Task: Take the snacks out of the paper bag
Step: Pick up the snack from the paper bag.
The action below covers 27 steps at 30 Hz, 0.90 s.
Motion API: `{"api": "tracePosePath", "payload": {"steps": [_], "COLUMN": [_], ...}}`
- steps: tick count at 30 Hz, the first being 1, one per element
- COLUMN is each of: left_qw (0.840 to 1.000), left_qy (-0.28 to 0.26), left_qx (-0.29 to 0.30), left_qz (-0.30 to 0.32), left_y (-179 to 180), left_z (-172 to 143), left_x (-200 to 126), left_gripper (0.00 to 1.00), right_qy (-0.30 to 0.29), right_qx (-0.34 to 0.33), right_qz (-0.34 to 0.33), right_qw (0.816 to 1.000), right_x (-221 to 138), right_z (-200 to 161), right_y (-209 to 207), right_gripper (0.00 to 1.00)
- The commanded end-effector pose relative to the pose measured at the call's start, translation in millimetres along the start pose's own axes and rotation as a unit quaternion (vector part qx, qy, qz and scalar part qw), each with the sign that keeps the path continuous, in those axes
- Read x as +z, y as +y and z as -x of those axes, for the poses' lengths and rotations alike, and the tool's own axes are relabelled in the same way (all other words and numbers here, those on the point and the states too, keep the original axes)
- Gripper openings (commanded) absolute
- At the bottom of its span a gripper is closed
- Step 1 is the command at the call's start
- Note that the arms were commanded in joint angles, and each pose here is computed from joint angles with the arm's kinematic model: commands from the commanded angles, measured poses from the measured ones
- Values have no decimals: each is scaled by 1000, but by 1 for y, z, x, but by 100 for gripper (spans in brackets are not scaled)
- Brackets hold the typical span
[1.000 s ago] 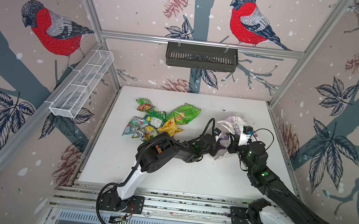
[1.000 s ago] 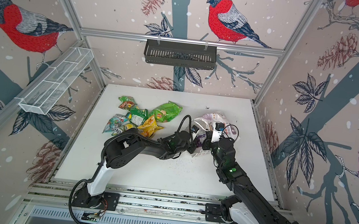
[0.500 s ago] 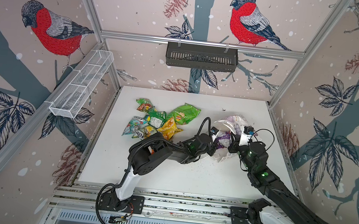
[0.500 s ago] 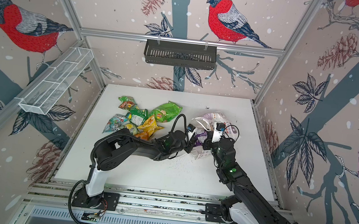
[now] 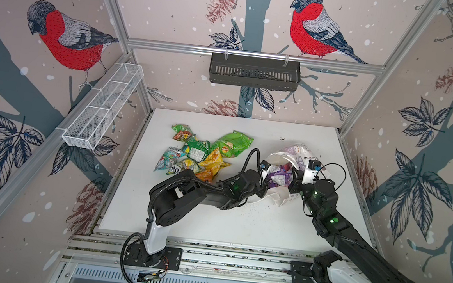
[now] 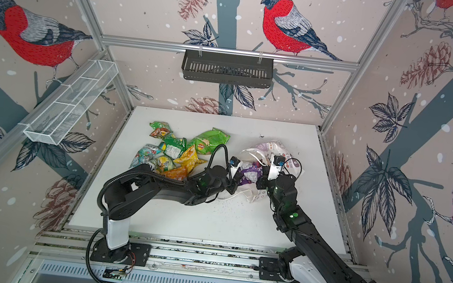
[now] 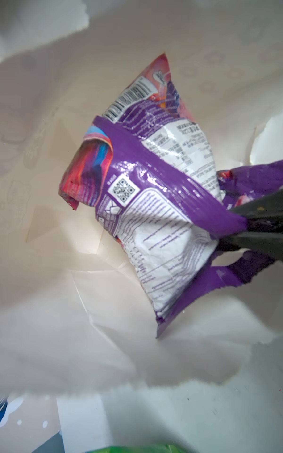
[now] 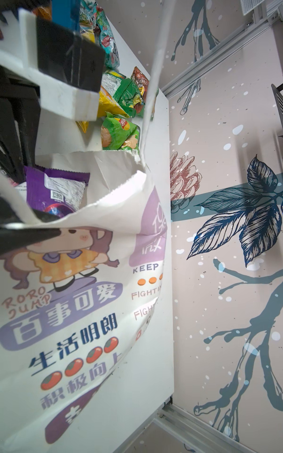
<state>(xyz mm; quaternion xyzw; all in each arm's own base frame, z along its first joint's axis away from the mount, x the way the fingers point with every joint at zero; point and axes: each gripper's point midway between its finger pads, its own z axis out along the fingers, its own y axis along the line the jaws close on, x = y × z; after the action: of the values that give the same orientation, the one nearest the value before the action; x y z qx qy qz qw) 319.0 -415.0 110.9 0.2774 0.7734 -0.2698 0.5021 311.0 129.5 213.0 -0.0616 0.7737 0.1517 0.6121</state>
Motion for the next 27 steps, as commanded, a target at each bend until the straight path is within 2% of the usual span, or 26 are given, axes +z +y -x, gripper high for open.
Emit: {"api": "tracePosePath", "payload": {"steps": [1, 6, 13, 27], "left_qw": [997, 992, 990, 973], "left_qy": [-42, -56, -77, -83], "left_qx": [30, 57, 45, 14], "left_qz": [50, 94, 112, 214], "left_y": [17, 33, 40, 85], "left_z": [25, 34, 47, 48], "left_x": [-12, -36, -65, -121], "left_gripper": [0, 0, 0, 0], "right_qy": [-21, -25, -27, -30], "right_qx": [13, 16, 22, 35], "right_qz": [-14, -25, -42, -62], "right_qw": [1000, 999, 999, 997], "right_x": [0, 2, 7, 12], "right_z": [11, 13, 18, 22], "right_y": [-4, -8, -12, -19], "right_gripper": [0, 0, 0, 0]}}
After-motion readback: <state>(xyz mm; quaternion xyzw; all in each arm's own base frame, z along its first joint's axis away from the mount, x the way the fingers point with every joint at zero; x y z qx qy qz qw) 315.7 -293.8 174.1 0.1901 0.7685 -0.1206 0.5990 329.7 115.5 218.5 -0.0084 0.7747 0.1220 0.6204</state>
